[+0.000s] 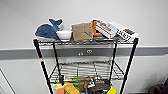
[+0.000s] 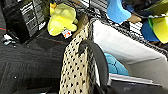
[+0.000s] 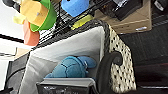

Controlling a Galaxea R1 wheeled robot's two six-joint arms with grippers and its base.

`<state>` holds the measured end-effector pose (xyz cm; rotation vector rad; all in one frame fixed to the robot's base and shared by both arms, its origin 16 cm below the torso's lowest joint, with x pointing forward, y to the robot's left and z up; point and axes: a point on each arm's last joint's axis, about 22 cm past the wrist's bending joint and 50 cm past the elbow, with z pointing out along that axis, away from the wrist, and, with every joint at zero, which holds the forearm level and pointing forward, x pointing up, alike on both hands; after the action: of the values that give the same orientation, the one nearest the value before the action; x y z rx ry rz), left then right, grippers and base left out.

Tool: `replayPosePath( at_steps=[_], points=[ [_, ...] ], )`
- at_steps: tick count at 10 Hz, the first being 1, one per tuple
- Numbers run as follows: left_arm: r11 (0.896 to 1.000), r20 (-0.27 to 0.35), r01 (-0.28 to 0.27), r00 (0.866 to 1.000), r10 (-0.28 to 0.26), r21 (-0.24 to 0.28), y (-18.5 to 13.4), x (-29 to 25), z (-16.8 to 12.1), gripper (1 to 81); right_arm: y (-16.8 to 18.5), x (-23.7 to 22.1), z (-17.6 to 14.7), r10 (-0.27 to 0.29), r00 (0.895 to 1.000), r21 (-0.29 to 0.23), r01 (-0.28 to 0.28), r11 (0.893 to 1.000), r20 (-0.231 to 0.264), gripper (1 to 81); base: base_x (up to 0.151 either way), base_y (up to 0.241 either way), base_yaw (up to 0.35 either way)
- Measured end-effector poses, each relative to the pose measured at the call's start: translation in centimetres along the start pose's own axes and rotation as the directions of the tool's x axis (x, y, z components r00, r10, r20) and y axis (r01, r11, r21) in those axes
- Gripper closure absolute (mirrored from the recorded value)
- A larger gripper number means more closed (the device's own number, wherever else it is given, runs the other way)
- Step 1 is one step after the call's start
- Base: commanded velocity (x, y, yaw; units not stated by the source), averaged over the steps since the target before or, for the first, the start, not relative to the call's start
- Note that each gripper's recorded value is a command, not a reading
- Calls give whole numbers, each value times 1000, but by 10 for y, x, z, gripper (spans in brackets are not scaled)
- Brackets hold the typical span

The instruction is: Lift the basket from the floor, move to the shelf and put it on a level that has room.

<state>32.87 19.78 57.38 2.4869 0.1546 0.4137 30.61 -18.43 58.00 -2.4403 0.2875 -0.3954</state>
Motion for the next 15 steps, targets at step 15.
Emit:
replayPosePath(
  at_steps=[15],
  points=[
    [999, -12, 10, 1000, -10, -32, 5, -29, -7, 811, 0, -30, -9, 17, 1000, 25, -18, 1000, 22, 811, 50, -19, 0]
  ],
)
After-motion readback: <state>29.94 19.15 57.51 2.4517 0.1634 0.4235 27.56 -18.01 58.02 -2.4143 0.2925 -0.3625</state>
